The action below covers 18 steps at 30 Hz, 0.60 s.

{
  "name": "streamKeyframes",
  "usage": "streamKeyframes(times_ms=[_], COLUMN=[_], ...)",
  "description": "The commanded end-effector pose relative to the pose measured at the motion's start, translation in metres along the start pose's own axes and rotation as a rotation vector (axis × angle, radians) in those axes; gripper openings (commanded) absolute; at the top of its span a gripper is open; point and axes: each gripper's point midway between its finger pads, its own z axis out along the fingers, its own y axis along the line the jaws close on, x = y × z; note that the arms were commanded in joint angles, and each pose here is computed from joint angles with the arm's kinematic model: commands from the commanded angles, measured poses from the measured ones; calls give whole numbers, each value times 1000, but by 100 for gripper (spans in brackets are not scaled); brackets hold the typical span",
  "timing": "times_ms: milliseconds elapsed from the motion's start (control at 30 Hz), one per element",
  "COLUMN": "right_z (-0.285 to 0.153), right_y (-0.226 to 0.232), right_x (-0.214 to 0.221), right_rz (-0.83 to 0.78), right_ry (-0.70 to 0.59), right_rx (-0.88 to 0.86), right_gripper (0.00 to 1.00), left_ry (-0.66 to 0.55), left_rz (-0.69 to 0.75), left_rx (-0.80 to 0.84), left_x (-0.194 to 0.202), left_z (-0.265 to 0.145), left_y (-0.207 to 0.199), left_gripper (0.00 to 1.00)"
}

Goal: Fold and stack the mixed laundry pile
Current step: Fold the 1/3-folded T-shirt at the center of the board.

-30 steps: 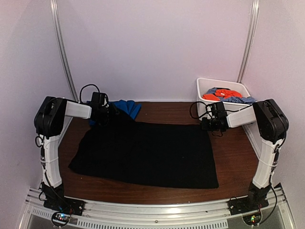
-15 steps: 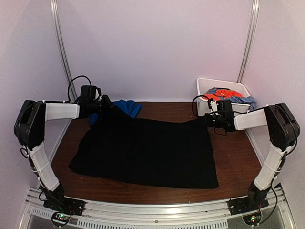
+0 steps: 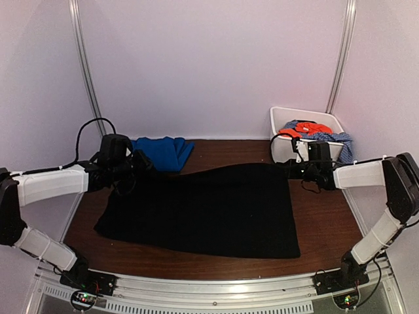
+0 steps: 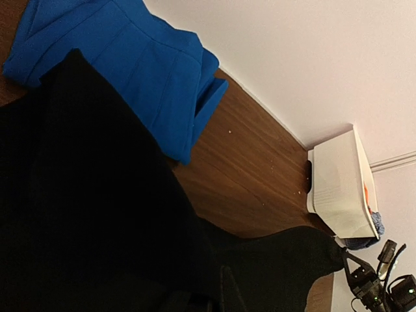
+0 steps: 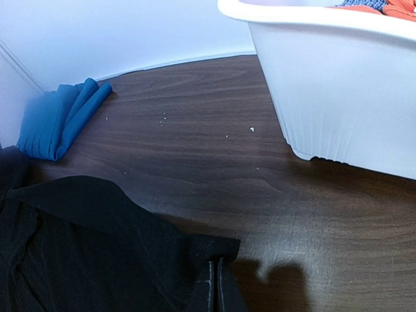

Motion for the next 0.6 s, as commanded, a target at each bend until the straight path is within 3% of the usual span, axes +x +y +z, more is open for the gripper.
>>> streamKeyframes(times_ms=[0,233,567], right_z=[-17,-43,-57], right_y=[13,14,-7], right_x=[1,14,54], right_rz=[2,11,53], right_ry=[-26,-39,25], right_rx=[-46,-33,61], right_gripper=[0,0,0], left_ry=[-112,-140,-60], left_rz=[-49,-105,-159], left_rx=[-94,-202,-271], left_x=[-4,8,53], left_z=[-35,-69,-61], left_y=[14,39,67], left_gripper=[0,0,0])
